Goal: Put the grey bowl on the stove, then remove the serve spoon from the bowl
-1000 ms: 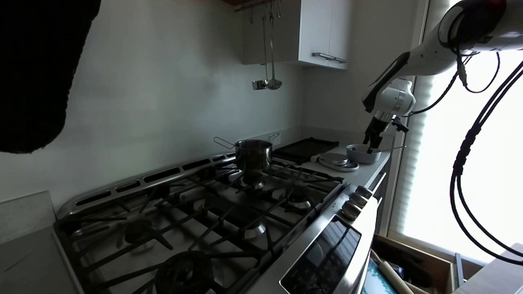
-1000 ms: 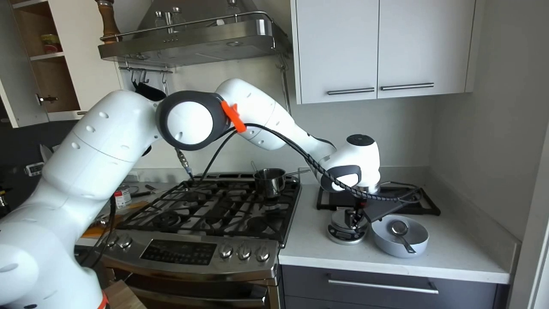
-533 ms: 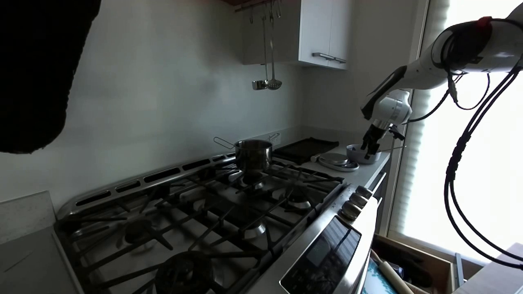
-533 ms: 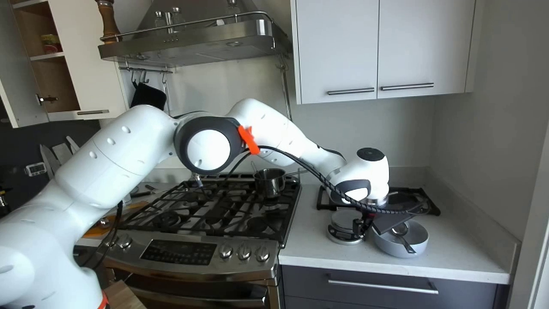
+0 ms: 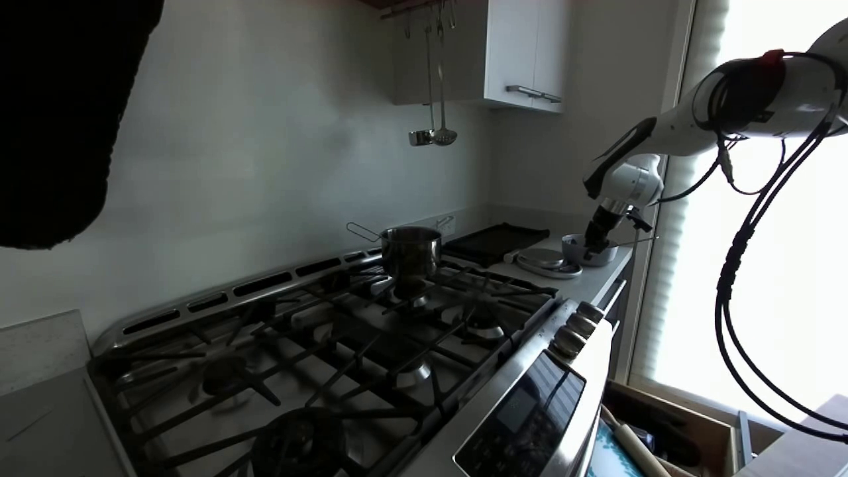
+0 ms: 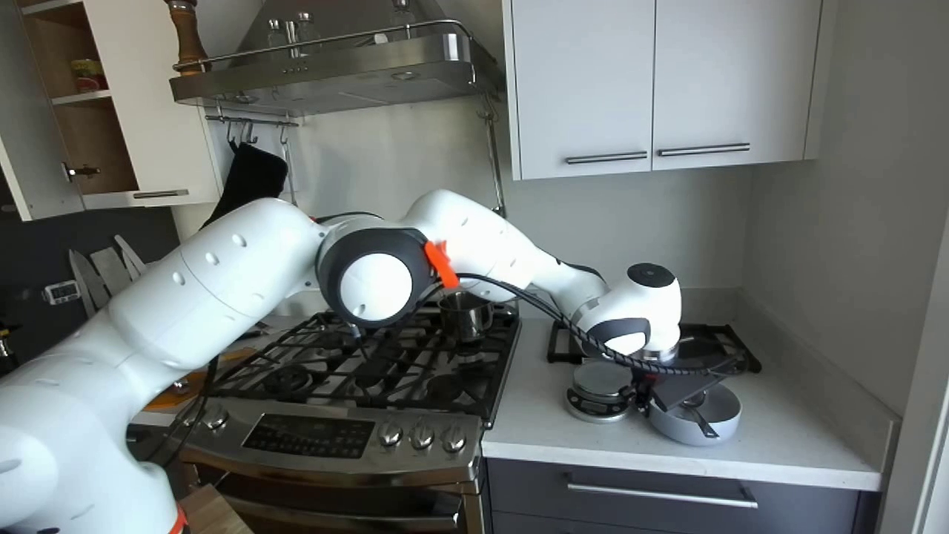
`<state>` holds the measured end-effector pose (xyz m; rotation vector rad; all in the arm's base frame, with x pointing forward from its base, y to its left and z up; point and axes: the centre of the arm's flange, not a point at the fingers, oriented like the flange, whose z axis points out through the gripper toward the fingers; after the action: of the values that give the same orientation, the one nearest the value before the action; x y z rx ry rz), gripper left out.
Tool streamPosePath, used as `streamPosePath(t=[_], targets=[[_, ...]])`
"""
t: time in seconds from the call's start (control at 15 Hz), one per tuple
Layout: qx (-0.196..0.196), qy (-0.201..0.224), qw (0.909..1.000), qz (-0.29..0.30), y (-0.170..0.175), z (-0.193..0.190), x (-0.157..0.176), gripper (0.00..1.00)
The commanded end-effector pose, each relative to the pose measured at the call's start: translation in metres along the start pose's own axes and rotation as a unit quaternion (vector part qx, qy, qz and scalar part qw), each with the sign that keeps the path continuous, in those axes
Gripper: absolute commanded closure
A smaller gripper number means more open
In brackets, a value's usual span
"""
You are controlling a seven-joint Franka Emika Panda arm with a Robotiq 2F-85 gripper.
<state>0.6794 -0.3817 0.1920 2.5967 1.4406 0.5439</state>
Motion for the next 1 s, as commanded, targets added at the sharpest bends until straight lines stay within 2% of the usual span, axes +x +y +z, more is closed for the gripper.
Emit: streamPosePath(t=[0.0,0.13,0.93], targets=[[0.013,-0.001,0.9999,-0.01,0.013,0.011,-0.005,0.94],[0.017,-0.003,0.9998,-0.013,0.014,0.012,-0.005,1.0],[0.02,-0.013,0.9971,-0.073,0.017,-0.01,0.016,0.98]])
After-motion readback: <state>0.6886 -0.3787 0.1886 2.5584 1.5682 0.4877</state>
